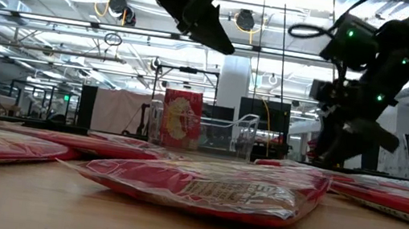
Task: Sort popcorn bags into baskets
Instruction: Put the red popcorn bag into the transparent bin
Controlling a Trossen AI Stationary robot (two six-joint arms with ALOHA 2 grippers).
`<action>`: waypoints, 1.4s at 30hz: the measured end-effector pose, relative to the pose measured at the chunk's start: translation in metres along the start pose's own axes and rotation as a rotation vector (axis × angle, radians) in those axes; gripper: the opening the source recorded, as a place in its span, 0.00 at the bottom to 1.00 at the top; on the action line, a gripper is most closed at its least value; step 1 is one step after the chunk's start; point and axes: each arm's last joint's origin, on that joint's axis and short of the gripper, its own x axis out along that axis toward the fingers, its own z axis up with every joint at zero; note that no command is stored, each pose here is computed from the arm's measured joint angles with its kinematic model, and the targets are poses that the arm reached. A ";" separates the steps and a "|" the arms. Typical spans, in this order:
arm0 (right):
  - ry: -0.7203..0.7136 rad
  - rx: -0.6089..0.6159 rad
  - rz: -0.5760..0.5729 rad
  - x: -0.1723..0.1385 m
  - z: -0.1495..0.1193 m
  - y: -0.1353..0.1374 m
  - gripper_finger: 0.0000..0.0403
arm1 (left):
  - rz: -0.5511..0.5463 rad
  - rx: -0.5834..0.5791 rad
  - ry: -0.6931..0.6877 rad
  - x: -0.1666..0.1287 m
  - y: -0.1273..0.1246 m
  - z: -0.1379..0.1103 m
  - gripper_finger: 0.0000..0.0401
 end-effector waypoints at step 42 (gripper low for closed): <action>-0.096 0.167 0.044 -0.069 0.045 -0.008 0.00 | -0.102 0.131 -0.096 0.022 -0.062 -0.010 0.40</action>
